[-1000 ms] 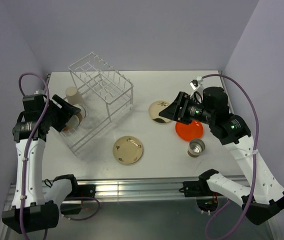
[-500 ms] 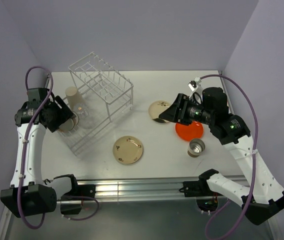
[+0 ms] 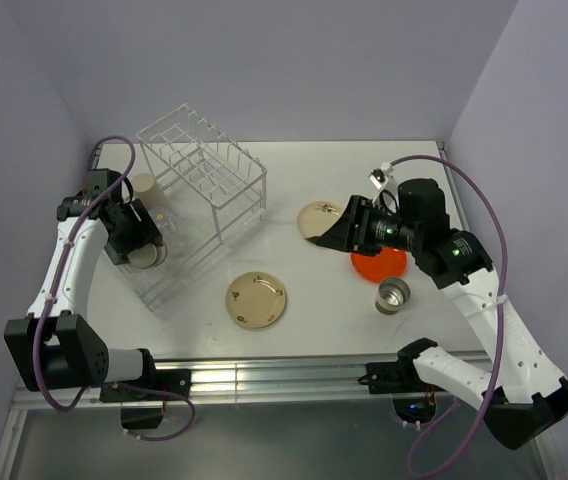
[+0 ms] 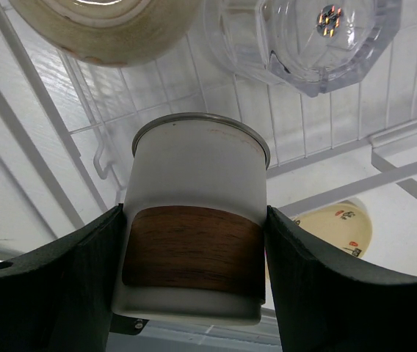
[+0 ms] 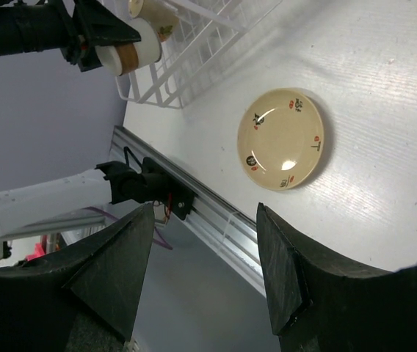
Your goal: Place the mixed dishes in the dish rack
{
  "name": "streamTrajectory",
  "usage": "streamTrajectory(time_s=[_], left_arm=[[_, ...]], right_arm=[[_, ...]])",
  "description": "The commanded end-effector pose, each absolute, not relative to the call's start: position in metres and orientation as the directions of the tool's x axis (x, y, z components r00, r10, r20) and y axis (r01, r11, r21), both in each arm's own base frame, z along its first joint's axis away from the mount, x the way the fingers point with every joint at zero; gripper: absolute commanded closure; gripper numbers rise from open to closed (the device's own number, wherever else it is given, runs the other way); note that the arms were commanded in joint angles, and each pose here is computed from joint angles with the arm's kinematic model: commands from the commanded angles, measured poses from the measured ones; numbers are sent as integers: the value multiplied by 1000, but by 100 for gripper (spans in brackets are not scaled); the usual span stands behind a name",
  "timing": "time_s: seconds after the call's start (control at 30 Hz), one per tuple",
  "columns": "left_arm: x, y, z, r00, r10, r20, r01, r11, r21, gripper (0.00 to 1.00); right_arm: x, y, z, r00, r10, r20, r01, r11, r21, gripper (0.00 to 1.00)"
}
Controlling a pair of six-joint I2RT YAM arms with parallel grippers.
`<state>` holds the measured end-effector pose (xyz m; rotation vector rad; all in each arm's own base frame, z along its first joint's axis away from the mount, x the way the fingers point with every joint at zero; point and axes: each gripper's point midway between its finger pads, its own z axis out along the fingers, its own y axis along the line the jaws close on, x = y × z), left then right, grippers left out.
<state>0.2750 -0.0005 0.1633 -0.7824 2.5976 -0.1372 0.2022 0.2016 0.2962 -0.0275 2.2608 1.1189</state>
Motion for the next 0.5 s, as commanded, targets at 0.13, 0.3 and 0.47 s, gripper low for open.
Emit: streamTrajectory(time_s=[0.13,0.3,0.47], left_arm=[[272,-1,145,-793,-514,-328,-490,857,-159,100],[270,3,125,-828,-493,-266,-487,868,-94,100],[272,-1,108,-844,-482,-234,-471,876,-104,100]], right_arm=[[206,196,299,-783,230,-578,-321,647,692,35],[207,192,295,-781,232,-580,-318,651,689,35],[207,186,289,-781,238,-577,-305,661,686,35]])
